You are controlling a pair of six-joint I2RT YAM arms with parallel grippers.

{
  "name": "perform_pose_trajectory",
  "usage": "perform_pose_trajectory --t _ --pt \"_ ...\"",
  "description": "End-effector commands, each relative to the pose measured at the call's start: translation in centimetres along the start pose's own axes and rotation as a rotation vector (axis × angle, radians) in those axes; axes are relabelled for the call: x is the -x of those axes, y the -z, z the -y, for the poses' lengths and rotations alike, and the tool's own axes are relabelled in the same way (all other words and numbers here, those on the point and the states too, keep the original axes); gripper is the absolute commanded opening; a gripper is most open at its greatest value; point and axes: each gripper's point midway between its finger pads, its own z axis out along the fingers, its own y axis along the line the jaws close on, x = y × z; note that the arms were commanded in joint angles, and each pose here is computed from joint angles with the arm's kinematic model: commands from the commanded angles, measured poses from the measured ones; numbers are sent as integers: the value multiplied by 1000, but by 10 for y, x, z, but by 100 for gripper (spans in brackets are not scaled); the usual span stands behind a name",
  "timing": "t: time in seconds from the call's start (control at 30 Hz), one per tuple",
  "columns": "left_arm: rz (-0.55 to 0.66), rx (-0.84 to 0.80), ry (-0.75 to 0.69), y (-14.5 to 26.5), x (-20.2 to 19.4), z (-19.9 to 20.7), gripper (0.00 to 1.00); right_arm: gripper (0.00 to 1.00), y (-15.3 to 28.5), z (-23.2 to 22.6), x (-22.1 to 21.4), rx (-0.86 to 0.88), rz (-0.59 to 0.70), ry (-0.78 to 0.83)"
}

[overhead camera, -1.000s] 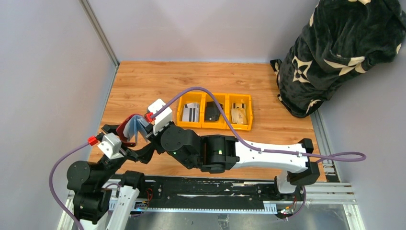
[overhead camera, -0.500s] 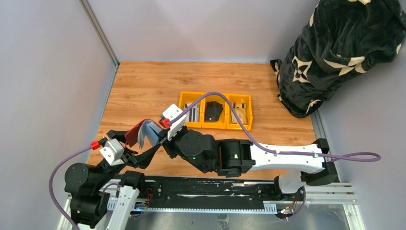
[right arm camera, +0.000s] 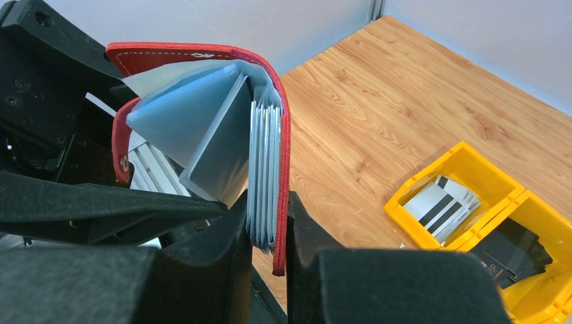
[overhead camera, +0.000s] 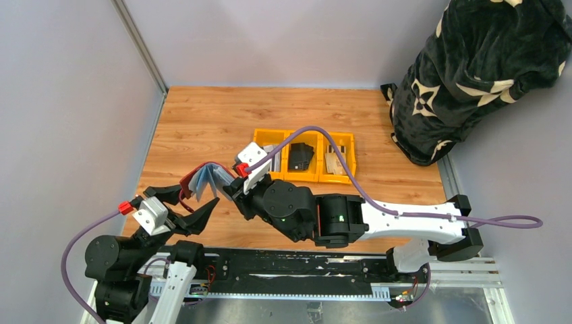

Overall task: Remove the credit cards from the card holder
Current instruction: Remove the credit card from the card holder.

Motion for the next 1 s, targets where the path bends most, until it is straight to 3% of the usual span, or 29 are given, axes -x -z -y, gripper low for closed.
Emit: perform_pose_trajectory --t 0.0,0.27,0.53,0.87,0.97 --pt "41 52 -33 2 17 -8 63 0 12 3 15 6 45 -23" --pt "45 -21 -6 3 19 7 43 0 34 2 11 148 96 -41" --pt "48 -93 65 -1 27 19 32 0 58 -15 13 344 148 -10" --pt "-59 -395 361 -9 34 64 33 0 93 -24 14 569 199 -3" --pt "-91 -468 447 -11 37 72 21 0 103 -27 9 655 196 -2"
